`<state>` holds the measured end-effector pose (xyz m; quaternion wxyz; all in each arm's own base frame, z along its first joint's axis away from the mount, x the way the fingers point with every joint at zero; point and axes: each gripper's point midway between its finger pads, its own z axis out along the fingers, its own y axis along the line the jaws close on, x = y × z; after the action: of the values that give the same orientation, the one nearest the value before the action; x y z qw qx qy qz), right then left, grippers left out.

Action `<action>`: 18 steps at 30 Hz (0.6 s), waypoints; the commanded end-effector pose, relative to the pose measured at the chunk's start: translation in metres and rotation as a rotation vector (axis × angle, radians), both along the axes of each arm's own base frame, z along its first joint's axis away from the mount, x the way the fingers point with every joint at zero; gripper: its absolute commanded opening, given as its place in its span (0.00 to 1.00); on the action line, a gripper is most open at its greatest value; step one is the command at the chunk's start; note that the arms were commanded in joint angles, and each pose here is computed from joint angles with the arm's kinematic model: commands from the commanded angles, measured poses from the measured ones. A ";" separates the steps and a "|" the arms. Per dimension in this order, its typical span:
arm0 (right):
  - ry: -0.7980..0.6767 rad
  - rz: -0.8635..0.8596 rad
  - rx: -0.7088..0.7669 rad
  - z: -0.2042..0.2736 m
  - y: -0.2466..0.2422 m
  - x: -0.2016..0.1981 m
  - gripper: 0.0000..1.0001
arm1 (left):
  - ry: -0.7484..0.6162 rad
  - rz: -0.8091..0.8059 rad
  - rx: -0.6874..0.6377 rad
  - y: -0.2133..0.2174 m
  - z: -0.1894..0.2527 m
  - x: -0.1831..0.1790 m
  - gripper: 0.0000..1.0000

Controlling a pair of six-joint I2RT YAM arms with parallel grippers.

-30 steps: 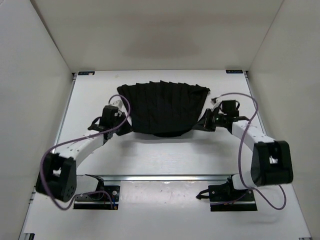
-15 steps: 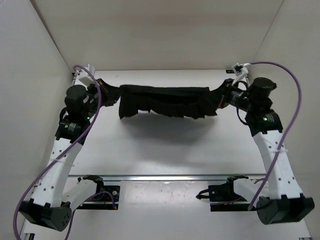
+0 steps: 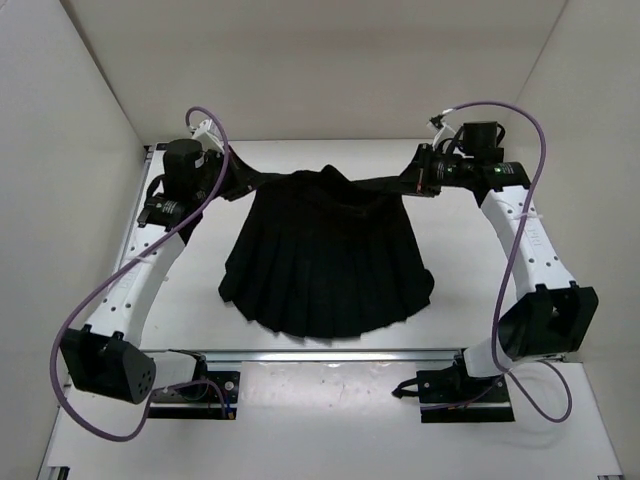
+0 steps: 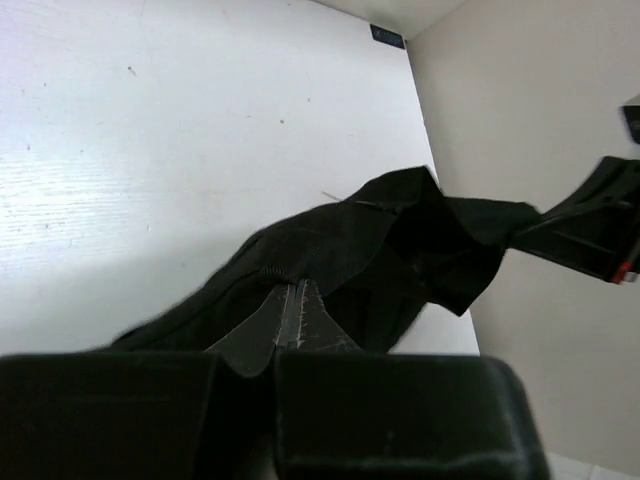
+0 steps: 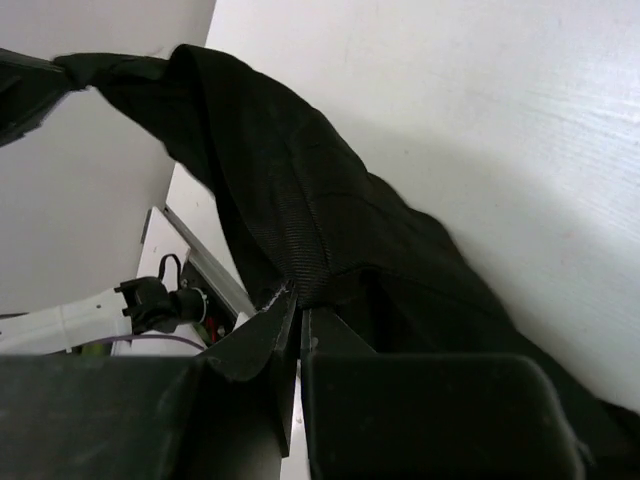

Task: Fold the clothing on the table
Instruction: Flatten the skirt out

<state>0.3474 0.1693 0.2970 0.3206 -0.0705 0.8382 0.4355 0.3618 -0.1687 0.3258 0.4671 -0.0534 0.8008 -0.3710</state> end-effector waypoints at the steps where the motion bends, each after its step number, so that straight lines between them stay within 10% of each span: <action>1: -0.393 0.053 0.028 0.115 0.012 -0.023 0.00 | -0.298 -0.022 -0.058 0.002 0.102 -0.031 0.00; 5: -0.522 -0.073 -0.001 0.138 -0.002 -0.032 0.00 | -0.348 0.125 -0.026 0.033 0.111 -0.039 0.00; 10: -0.070 0.017 0.012 0.042 -0.017 -0.004 0.00 | -0.100 -0.036 -0.006 0.014 0.029 -0.024 0.00; 14: -0.441 -0.069 -0.132 0.099 0.002 -0.029 0.00 | -0.314 0.063 -0.025 0.015 0.085 -0.050 0.00; 18: -0.289 -0.031 0.118 0.080 -0.025 -0.030 0.00 | -0.205 0.055 0.002 0.038 0.055 -0.036 0.00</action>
<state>0.3161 0.1740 0.3272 0.3885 -0.1073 0.8139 0.4184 0.3263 -0.1501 0.3637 0.5308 -0.0361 0.7653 -0.3623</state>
